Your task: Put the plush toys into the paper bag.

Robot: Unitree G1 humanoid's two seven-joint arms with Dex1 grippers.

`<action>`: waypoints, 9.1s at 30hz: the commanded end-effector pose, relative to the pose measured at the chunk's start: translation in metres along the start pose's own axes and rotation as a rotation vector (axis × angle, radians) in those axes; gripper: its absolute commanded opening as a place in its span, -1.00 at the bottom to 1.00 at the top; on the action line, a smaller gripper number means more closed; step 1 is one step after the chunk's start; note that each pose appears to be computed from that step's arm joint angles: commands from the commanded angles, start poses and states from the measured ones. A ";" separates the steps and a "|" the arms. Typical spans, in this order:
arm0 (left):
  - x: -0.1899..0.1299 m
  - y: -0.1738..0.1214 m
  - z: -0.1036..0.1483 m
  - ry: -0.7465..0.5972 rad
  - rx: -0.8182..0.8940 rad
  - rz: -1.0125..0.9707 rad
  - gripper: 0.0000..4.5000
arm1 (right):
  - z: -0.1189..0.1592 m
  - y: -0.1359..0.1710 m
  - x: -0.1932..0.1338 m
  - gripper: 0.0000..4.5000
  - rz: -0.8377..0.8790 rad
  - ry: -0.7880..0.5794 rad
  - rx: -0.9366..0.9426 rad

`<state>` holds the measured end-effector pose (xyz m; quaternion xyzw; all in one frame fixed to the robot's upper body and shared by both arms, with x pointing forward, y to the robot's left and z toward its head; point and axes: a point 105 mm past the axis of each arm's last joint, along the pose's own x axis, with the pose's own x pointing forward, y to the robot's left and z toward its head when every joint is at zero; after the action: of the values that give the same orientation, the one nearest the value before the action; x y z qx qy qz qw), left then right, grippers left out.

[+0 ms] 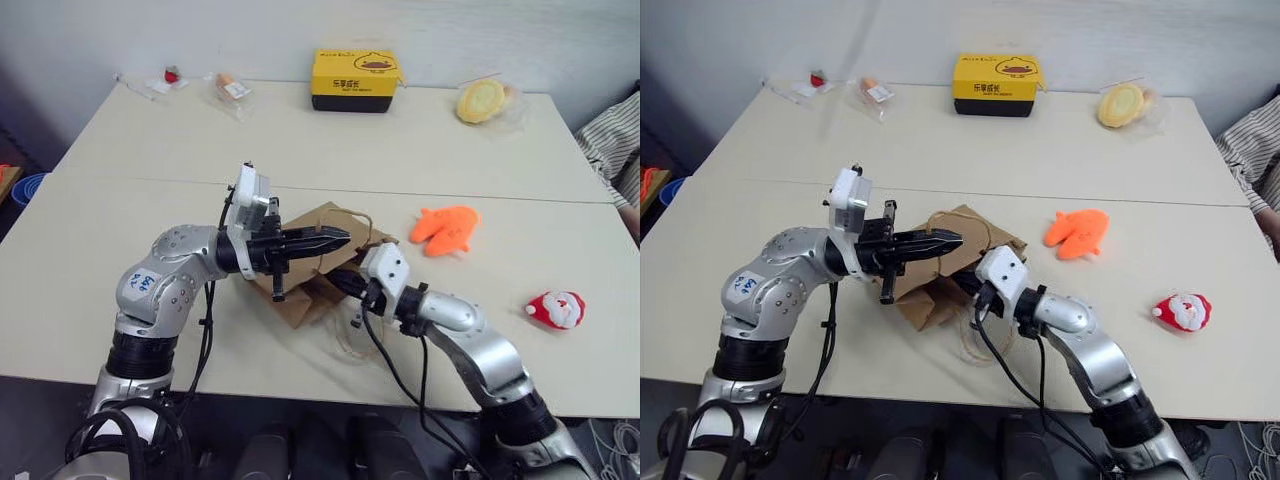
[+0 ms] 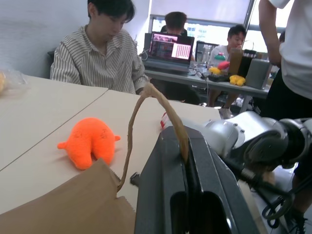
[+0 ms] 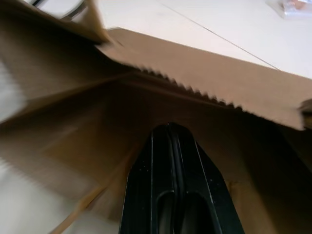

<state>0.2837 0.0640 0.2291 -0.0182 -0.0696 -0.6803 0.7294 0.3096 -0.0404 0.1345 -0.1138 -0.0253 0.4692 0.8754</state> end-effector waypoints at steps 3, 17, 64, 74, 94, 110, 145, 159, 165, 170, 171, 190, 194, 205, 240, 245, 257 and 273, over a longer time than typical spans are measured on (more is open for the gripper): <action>0.001 -0.011 0.016 -0.058 0.010 -0.040 -1.00 | -0.007 -0.003 0.015 -0.99 -0.006 0.001 -0.037; -0.017 0.006 0.055 -0.214 -0.062 0.012 -1.00 | -0.048 -0.002 0.001 -0.99 -0.029 0.100 -0.029; -0.013 0.010 0.021 -0.132 -0.089 -0.022 -1.00 | -0.032 -0.033 -0.225 0.98 -0.591 -0.086 0.265; -0.011 0.010 0.020 -0.117 -0.069 -0.025 -1.00 | -0.031 -0.119 -0.161 0.98 -0.636 0.063 0.376; -0.013 0.008 0.024 -0.113 -0.044 0.002 -1.00 | -0.008 -0.165 -0.117 -0.56 -0.604 0.029 0.414; -0.004 0.007 0.024 -0.133 -0.088 -0.045 -1.00 | 0.038 -0.016 -0.094 -1.00 0.062 0.057 0.496; -0.005 0.002 0.009 -0.128 -0.144 -0.083 -1.00 | 0.001 0.002 0.017 -0.64 0.202 0.257 0.397; -0.011 0.001 0.009 -0.142 -0.144 -0.059 -1.00 | 0.048 -0.056 -0.109 0.98 0.015 -0.023 0.222; -0.013 0.005 0.009 -0.128 -0.141 -0.074 -1.00 | 0.046 -0.076 -0.205 0.98 -0.348 -0.057 0.037; -0.010 0.006 0.001 -0.113 -0.159 -0.103 -1.00 | 0.008 -0.068 -0.292 0.98 -0.607 0.142 -0.170; -0.009 0.006 0.001 -0.113 -0.161 -0.108 -1.00 | 0.003 -0.065 -0.307 0.98 -0.667 0.159 -0.169; -0.004 0.004 0.005 -0.110 -0.143 -0.125 -1.00 | -0.049 -0.081 -0.324 0.98 -0.566 0.536 -0.122; -0.005 0.003 0.005 -0.109 -0.141 -0.114 -1.00 | -0.066 -0.102 -0.314 0.98 -0.517 0.636 -0.063; -0.015 0.001 0.012 -0.110 -0.106 -0.067 -1.00 | -0.064 -0.131 -0.289 -0.03 -0.506 0.645 -0.047; -0.037 -0.014 0.034 -0.053 -0.165 -0.110 -1.00 | 0.040 -0.019 0.040 -0.92 0.032 -0.058 0.367; -0.038 -0.010 0.035 -0.062 -0.151 -0.094 -1.00 | 0.061 -0.020 0.024 -0.92 0.082 -0.199 0.437; -0.039 -0.011 0.032 -0.058 -0.148 -0.097 -1.00 | 0.032 -0.039 0.008 -0.92 -0.060 -0.081 0.413; -0.037 -0.006 0.026 -0.048 -0.163 -0.107 -1.00 | 0.003 -0.006 0.057 -0.92 0.078 0.010 0.272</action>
<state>0.2743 0.1024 0.2434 -0.1003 -0.0174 -0.7177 0.6888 0.3493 -0.0048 0.1247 0.0156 0.0774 0.4780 0.8748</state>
